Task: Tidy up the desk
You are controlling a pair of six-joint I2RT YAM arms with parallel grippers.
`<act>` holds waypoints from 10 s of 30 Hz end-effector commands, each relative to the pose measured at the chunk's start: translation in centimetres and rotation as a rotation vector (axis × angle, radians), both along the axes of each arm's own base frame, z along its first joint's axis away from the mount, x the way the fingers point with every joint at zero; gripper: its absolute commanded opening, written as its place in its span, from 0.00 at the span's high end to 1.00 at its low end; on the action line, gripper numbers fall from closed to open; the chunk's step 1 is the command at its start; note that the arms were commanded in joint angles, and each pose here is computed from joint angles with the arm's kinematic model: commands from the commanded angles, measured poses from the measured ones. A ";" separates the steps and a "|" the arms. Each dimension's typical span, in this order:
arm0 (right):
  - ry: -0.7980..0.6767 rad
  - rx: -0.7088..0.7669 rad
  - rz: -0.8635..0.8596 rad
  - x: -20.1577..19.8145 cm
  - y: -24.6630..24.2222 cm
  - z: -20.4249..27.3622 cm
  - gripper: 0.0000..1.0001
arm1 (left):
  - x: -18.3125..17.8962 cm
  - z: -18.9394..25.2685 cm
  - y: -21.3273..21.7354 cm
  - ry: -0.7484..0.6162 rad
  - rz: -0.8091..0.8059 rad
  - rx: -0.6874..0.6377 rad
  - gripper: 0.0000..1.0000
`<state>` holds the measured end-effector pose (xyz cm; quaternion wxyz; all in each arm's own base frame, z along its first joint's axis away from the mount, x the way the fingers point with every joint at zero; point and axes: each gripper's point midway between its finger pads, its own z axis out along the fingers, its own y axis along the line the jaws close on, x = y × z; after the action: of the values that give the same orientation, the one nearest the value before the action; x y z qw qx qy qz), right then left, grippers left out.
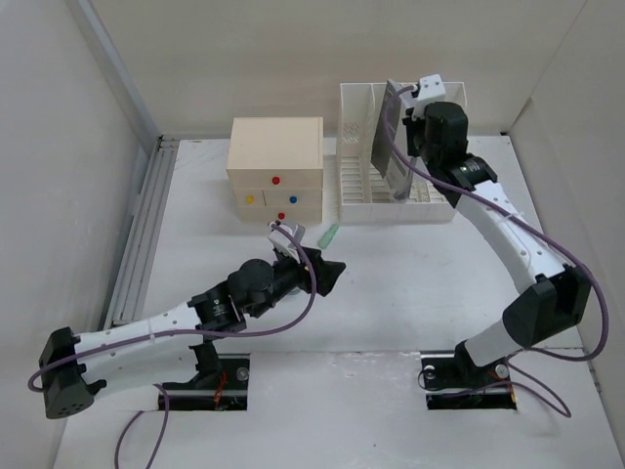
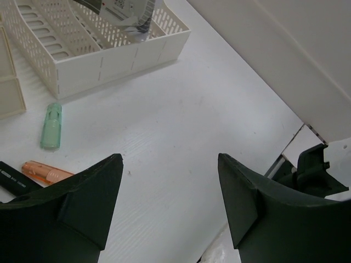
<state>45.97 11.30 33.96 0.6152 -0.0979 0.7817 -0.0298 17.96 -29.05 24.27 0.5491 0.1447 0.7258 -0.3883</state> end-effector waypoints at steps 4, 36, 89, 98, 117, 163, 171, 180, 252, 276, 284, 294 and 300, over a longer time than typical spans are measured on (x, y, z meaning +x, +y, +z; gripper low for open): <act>-0.264 0.141 0.004 0.8 4.9 7.8 1.00 | 0.0 1.1 1.1 -0.012 0.031 -0.051 0.33; -0.207 0.412 0.162 2.7 8.2 4.8 1.00 | -0.2 0.7 1.5 0.003 0.032 -0.060 0.33; 0.054 0.201 1.012 -18.8 10.2 -1.5 0.59 | 18.3 5.2 11.6 0.109 0.392 0.069 0.72; 0.119 0.236 0.990 -18.1 10.2 -2.8 0.63 | 19.8 0.4 11.5 0.184 0.334 0.114 0.71; 0.133 0.242 0.968 -17.7 10.1 -3.2 0.63 | 23.9 -1.0 13.5 0.210 0.487 0.129 0.66; 0.142 0.244 0.968 -17.5 10.2 -3.4 0.63 | 17.6 -3.5 10.9 0.257 0.502 0.158 0.99; 0.143 0.247 0.978 -17.7 10.3 -3.4 0.63 | 13.7 -4.0 10.1 0.268 0.472 0.103 0.99; 0.158 0.215 1.050 -18.6 10.5 -4.3 0.30 | 12.9 -3.2 10.0 0.256 0.462 0.098 0.20; 0.263 -0.366 1.542 -24.9 31.4 -18.3 0.91 | 6.4 8.8 20.2 -0.173 0.662 0.017 0.19; 0.093 0.278 1.677 -22.8 25.9 2.4 1.00 | 5.6 10.1 17.4 -0.260 0.498 -0.040 0.13; 0.118 0.348 1.794 -24.6 24.9 4.0 1.00 | 3.8 13.0 13.7 -0.306 0.282 -0.138 0.00; 0.188 0.416 1.978 -26.2 21.9 5.6 1.00 | -3.4 16.1 11.3 -0.612 -0.104 -0.005 0.00; 0.201 0.424 2.040 -27.2 21.2 6.0 1.00 | -5.5 14.6 10.2 -0.706 -0.296 0.168 0.03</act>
<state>21.54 34.12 36.86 0.3044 -0.5545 0.4577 0.6248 14.15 -17.64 39.10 0.7082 0.3184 0.5303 -0.3403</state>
